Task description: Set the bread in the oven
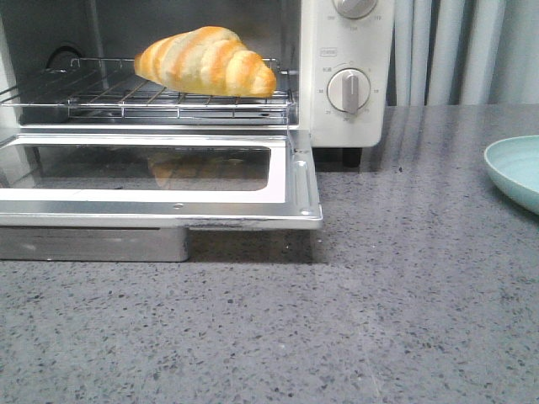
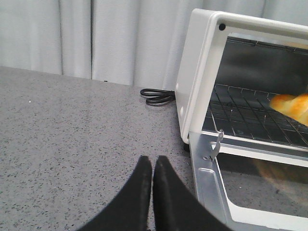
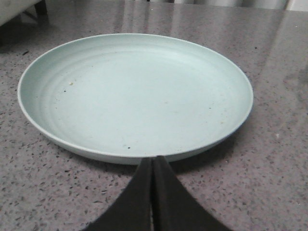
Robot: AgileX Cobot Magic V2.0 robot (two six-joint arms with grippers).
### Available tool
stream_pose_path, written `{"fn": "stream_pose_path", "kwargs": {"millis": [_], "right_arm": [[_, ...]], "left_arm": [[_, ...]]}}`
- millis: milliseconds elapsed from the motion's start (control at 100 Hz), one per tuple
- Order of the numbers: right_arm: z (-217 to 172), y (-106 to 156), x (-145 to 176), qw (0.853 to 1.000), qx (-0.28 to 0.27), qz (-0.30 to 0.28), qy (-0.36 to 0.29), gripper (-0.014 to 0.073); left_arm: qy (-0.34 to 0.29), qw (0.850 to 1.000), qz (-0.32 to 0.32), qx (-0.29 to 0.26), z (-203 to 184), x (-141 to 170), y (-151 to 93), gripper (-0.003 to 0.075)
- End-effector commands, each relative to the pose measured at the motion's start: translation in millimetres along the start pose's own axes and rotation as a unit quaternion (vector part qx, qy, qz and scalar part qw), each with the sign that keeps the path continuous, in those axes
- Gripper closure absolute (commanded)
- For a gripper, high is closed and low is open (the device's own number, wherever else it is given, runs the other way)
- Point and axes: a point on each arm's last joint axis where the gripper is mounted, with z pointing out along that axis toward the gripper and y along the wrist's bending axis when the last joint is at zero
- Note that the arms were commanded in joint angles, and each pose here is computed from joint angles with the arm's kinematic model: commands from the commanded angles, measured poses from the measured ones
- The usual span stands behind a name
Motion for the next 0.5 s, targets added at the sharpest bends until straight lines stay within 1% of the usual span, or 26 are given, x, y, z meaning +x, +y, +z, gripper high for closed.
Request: {"fn": "stream_pose_path", "kwargs": {"millis": [0, 490], "right_arm": [[-0.4, -0.9, 0.4, 1.000, 0.009, -0.012, -0.016, 0.0671], [-0.4, -1.7, 0.6, 1.000, 0.015, -0.016, -0.015, 0.0671]], "left_arm": [[-0.061, 0.998, -0.002, 0.014, -6.8, -15.7, -2.4, 0.0741], [-0.061, 0.998, -0.002, 0.014, -6.8, -15.7, -2.4, 0.0741]]}}
